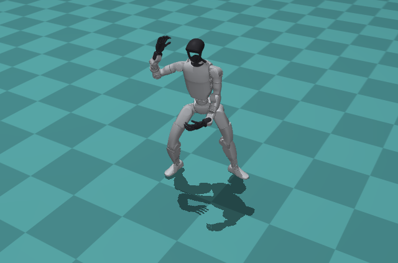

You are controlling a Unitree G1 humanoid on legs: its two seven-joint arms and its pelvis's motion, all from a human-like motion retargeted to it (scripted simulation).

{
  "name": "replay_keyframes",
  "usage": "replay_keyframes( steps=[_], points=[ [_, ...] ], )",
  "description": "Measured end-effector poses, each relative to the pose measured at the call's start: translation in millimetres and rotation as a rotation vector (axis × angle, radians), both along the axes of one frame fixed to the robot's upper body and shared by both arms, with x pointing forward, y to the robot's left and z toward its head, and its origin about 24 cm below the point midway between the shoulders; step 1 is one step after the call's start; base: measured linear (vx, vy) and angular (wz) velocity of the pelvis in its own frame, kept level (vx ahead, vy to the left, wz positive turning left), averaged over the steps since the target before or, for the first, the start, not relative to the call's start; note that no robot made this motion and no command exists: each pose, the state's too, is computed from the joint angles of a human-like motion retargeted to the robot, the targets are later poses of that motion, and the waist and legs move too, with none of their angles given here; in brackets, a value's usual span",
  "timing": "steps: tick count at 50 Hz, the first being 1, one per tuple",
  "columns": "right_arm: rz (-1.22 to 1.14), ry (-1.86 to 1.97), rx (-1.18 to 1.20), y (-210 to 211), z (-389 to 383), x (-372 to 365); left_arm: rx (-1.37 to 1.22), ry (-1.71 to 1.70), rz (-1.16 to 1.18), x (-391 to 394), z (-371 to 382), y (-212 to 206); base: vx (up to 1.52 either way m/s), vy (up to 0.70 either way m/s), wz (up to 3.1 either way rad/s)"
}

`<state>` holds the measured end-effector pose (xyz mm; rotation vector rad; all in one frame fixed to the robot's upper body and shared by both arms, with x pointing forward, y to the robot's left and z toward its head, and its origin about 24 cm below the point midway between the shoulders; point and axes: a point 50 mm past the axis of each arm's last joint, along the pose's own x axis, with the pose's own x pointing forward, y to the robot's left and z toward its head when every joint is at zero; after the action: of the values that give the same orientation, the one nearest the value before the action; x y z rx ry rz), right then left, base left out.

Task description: Kungfu

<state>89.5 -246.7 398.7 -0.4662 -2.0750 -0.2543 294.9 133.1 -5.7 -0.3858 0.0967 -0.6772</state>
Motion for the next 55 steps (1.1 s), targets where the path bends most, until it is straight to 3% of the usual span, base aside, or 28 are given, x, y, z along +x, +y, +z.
replay_keyframes(
  steps=[5,10,18,22,25,27,30,33,37,40,43,48,50,55],
  points=[
    [-0.103,0.107,0.07,-20.6,-10.0,10.9,0.23,0.103,0.06,-18.0,-27.3,40.9,0.01,0.31,0.95],
    [-0.164,0.46,0.194,-65.5,-46.0,47.2,0.489,0.243,0.097,-52.9,-58.0,82.7,0.06,0.36,0.79],
    [0.005,1.294,0.523,-137.2,-233.4,86.6,0.989,0.57,-0.013,-132.0,-109.1,126.1,0.08,0.4,1.45],
    [0.166,1.56,0.899,-114.8,-360.5,67.1,1.188,0.737,-0.155,-184.8,-135.6,125.0,0.09,0.33,2.05],
    [0.361,1.656,1.151,-59.1,-426.4,68.6,1.233,0.921,-0.283,-241.1,-151.7,122.5,0.09,0.2,1.85],
    [0.608,1.655,1.177,-13.0,-434.3,106.2,1.222,1.098,-0.332,-288.2,-155.4,128.4,0.07,-0.05,1.38],
    [0.965,1.578,0.941,34.2,-380.1,191.3,1.141,1.393,-0.37,-363.2,-149.9,130.6,-0.08,-0.11,0.84],
    [1.173,1.427,0.52,73.5,-271.9,256.7,0.98,1.742,-0.484,-446.9,-127.7,114.1,-0.08,-0.06,0.22],
    [1.35,1.162,0.104,118.7,-145.5,269.3,0.697,2.076,-0.803,-535.6,-78.6,70.5,0.25,0.06,-0.16],
    [1.439,0.935,-0.086,132.8,-70.7,249.3,0.471,2.087,-0.947,-557.5,-64.2,26.4,0.2,0.01,-0.33],
    [1.392,0.758,-0.162,121.7,-21.7,225.8,0.356,2.008,-1.001,-549.8,-68.9,6.8,0.09,-0.08,-0.76],
    [1.289,0.6,-0.063,96.5,11.9,203.3,0.365,1.86,-1.178,-515.7,-88.5,21.7,0.22,0.04,-1.69],
    [1.323,0.571,0.009,87.8,3.2,204.0,0.468,1.816,-1.19,-503.1,-96.6,41.6,0.49,0.4,0.46],
    [1.58,0.601,0.005,111.8,-16.2,212.4,0.608,1.712,-1.025,-468.4,-117.6,63.5,0.66,0.41,1.46]
  ],
)
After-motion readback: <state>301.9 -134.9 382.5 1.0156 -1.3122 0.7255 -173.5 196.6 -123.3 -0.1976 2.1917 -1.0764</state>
